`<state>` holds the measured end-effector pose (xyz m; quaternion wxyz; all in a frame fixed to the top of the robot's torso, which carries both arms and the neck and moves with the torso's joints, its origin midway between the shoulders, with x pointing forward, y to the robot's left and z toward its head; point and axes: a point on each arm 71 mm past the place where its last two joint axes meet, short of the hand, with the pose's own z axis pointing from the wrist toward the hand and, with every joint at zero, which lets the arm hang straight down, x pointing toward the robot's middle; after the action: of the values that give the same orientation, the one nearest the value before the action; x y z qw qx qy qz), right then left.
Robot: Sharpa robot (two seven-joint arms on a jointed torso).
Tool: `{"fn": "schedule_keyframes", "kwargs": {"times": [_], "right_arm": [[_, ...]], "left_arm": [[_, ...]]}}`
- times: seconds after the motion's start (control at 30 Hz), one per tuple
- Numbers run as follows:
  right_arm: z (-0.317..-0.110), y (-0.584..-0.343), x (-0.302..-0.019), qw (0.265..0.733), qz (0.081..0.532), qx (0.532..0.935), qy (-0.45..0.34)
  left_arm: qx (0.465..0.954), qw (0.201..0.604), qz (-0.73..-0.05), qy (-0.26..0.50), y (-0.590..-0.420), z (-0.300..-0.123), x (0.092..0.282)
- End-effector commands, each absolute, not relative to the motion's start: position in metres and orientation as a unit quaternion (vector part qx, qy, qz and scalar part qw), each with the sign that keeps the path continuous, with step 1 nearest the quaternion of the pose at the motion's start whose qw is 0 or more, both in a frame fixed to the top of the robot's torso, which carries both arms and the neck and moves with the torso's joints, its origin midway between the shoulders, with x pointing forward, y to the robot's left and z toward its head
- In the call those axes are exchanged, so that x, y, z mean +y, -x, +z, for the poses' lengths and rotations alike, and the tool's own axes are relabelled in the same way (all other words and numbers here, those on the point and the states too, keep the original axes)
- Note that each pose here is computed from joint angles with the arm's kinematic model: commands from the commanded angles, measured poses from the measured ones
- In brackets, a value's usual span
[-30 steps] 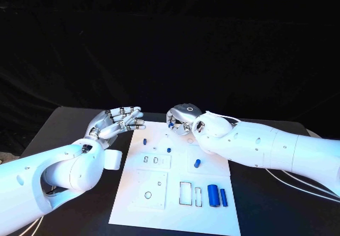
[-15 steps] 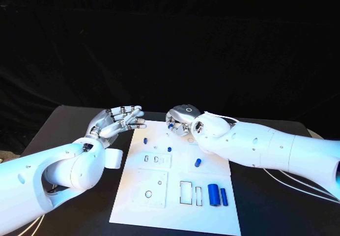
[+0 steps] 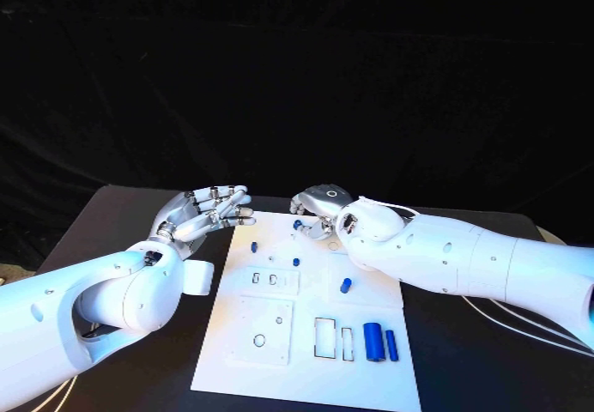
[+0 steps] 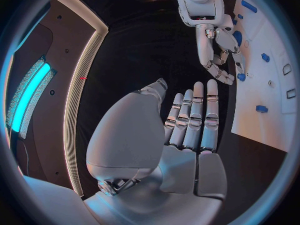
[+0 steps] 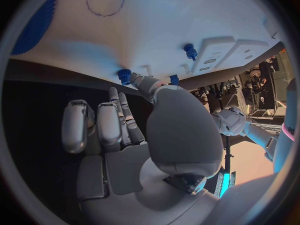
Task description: Assemble the parts on the task board
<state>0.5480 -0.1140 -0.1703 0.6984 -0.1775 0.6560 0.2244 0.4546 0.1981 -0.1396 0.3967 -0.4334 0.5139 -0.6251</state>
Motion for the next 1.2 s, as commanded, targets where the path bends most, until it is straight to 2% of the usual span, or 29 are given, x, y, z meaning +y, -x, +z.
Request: {"fn": "schedule_keyframes", "kwargs": {"times": [0.03, 0.3, 0.5, 0.7, 0.9, 1.2], "right_arm": [[-0.168, -0.545, -0.117, 0.705, 0.232, 0.646, 0.177], [-0.156, -0.531, -0.156, 0.71, 0.247, 0.649, 0.117], [-0.152, -0.521, -0.203, 0.684, 0.244, 0.686, 0.044], [-0.156, -0.515, -0.236, 0.648, 0.23, 0.727, -0.002], [-0.162, -0.517, -0.251, 0.629, 0.212, 0.748, -0.022], [-0.173, -0.521, -0.25, 0.617, 0.207, 0.758, -0.027]], "left_arm": [[0.512, 0.396, -0.631, 0.427, -0.455, -0.137, 0.197], [0.513, 0.396, -0.631, 0.427, -0.454, -0.137, 0.198], [0.514, 0.394, -0.631, 0.427, -0.454, -0.137, 0.199], [0.516, 0.392, -0.631, 0.428, -0.453, -0.137, 0.199], [0.517, 0.389, -0.631, 0.427, -0.453, -0.137, 0.198], [0.518, 0.388, -0.631, 0.428, -0.453, -0.137, 0.198]]}}
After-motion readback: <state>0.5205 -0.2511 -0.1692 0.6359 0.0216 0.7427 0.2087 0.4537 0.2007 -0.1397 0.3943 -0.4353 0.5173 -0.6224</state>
